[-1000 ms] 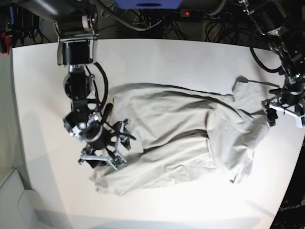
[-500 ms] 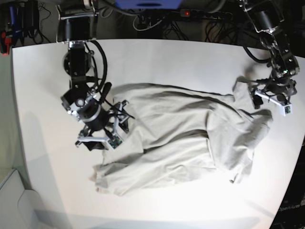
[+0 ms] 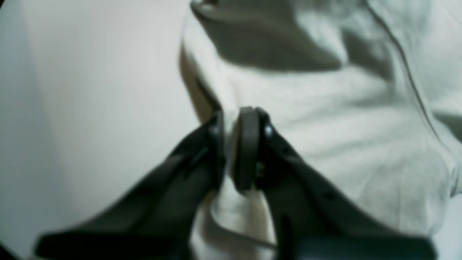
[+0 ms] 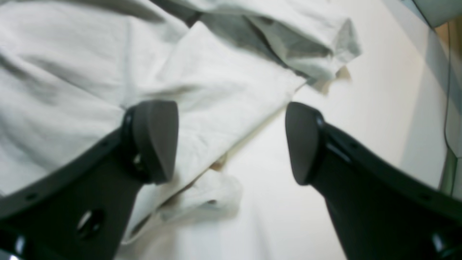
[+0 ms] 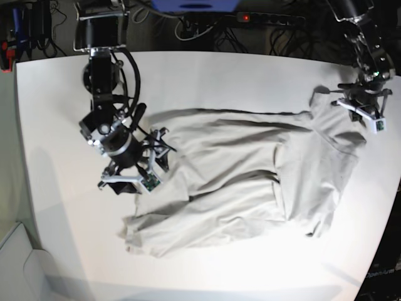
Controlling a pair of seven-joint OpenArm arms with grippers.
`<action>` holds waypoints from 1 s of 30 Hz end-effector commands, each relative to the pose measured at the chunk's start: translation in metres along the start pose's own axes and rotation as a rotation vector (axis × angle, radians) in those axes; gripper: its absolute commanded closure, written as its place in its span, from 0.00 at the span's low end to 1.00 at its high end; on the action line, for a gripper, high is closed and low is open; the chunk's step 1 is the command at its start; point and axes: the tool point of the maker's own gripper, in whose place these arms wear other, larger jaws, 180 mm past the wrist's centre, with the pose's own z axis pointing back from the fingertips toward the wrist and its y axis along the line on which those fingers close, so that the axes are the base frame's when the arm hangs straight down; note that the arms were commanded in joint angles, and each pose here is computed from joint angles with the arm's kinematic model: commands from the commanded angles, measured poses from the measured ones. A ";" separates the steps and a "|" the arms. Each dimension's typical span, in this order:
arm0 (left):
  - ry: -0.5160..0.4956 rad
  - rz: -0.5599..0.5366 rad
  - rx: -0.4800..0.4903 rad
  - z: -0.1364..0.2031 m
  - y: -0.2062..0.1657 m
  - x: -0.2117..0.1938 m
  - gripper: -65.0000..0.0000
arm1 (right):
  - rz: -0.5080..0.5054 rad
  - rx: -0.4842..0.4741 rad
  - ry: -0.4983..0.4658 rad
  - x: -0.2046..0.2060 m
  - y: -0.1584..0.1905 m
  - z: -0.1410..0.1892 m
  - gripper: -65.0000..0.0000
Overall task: Layout the t-shirt on the table in an organized manner, then fold the t-shirt properly
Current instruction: 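Pull the shirt taut with both grippers, right gripper dragging it outward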
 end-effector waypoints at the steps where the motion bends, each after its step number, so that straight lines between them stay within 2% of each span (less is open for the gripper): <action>1: 0.022 -0.026 0.040 0.010 0.016 -0.004 1.00 | -0.001 -0.022 -0.050 0.014 -0.008 0.003 0.29; 5: 0.109 -0.045 0.155 0.042 0.057 -0.016 1.00 | -0.003 -0.010 -0.042 0.009 0.000 0.005 0.29; 8: 0.144 -0.048 0.229 0.070 0.079 -0.010 1.00 | -0.001 0.008 -0.038 0.007 0.009 0.005 0.29; 12: 0.129 -0.075 0.282 0.093 0.090 0.005 1.00 | 0.010 0.044 -0.034 0.005 0.025 0.006 0.29; 25: 0.059 -0.136 0.292 0.117 0.076 0.024 1.00 | 0.046 0.179 -0.032 -0.002 0.094 0.024 0.29; 28: 0.030 -0.150 0.295 0.121 0.073 0.035 1.00 | 0.034 0.202 -0.006 -0.017 0.106 0.029 0.36; 30: 0.022 -0.152 0.296 0.122 0.073 0.037 1.00 | 0.027 0.213 0.011 -0.025 0.111 0.033 0.46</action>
